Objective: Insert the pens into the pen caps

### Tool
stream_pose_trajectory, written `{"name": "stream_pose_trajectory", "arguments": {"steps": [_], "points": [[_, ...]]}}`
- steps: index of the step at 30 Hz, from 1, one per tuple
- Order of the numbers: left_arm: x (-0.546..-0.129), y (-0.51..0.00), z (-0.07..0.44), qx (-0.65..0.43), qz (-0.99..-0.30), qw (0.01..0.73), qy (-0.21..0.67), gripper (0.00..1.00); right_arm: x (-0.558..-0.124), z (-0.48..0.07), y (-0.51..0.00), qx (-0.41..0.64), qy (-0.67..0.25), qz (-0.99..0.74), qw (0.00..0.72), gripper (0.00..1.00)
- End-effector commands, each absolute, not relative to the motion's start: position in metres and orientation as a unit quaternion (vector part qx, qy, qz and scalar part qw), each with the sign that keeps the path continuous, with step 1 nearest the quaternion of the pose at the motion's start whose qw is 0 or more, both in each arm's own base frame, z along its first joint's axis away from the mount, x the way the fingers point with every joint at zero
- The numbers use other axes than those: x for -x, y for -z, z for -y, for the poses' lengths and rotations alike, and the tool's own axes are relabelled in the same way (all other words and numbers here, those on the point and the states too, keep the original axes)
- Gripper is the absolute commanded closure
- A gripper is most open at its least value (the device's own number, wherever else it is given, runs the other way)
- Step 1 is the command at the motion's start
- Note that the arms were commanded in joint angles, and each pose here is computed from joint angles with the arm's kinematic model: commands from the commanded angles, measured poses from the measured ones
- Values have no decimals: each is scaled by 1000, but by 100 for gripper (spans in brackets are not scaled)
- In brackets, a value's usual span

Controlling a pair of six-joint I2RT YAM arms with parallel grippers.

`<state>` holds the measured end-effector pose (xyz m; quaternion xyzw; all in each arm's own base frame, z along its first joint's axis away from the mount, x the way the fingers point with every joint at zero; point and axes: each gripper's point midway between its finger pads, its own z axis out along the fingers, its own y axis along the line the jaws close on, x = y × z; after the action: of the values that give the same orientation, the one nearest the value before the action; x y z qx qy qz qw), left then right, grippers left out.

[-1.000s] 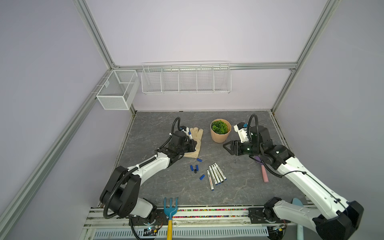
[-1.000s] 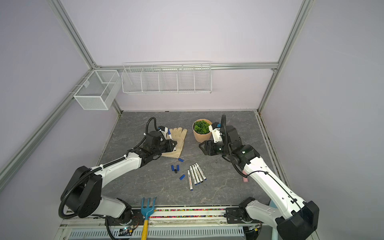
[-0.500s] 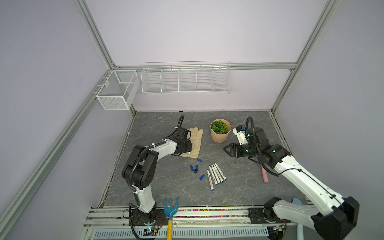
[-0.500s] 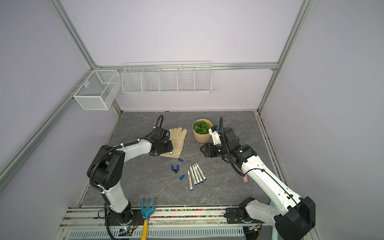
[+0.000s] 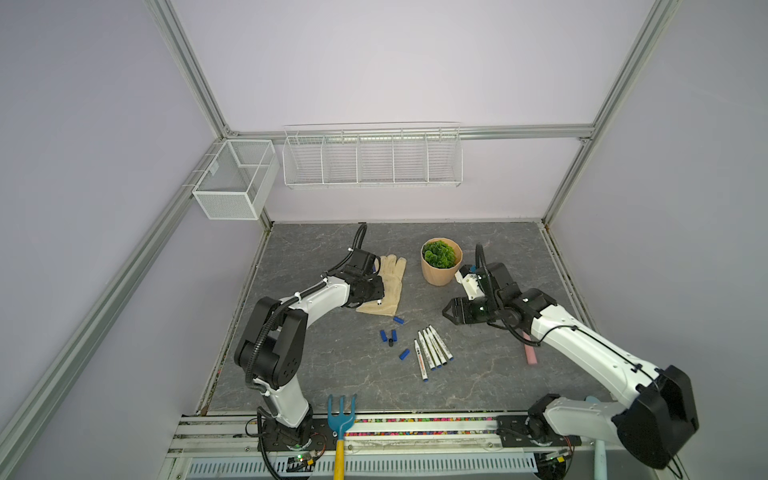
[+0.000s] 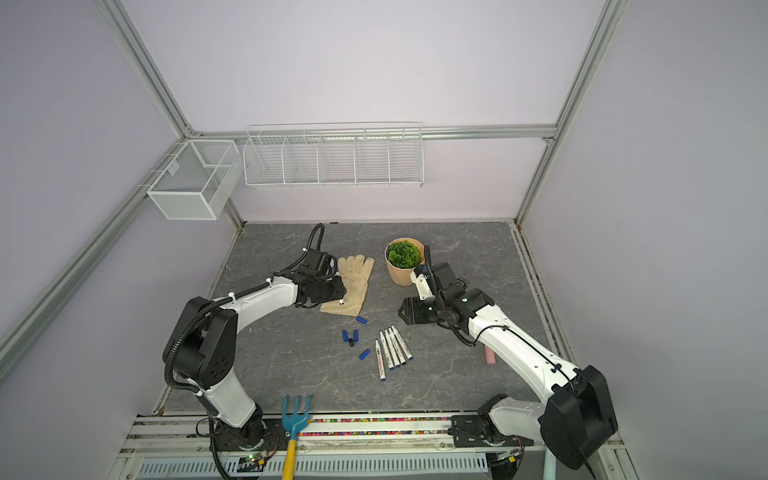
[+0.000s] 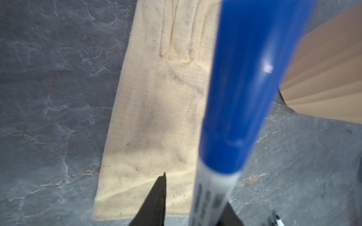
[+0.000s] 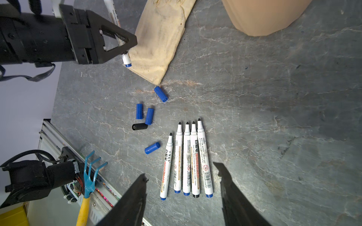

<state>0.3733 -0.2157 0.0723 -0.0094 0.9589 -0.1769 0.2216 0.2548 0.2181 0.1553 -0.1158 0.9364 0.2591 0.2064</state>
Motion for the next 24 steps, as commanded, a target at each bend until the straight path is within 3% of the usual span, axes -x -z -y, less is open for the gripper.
{"name": "stream_pose_trajectory", "arguments": {"steps": [1,6,13,15,22,24], "points": [[-364,-66,209,9,-968,200,153,68,-250,-222,-145,130,-249,-940,193,39],[-360,-67,198,0,-974,199,107,97,-249,-225,-139,135,-239,-944,185,39],[-356,-62,209,-20,-977,186,106,100,-250,-228,-138,141,-233,-945,181,38],[-356,-61,215,-21,-975,184,122,93,-249,-227,-138,140,-231,-946,181,38],[-362,-61,225,-31,-972,188,140,49,-248,-224,-138,140,-225,-947,182,38],[-364,-65,226,-29,-968,199,147,43,-247,-224,-138,142,-224,-947,182,38]]}}
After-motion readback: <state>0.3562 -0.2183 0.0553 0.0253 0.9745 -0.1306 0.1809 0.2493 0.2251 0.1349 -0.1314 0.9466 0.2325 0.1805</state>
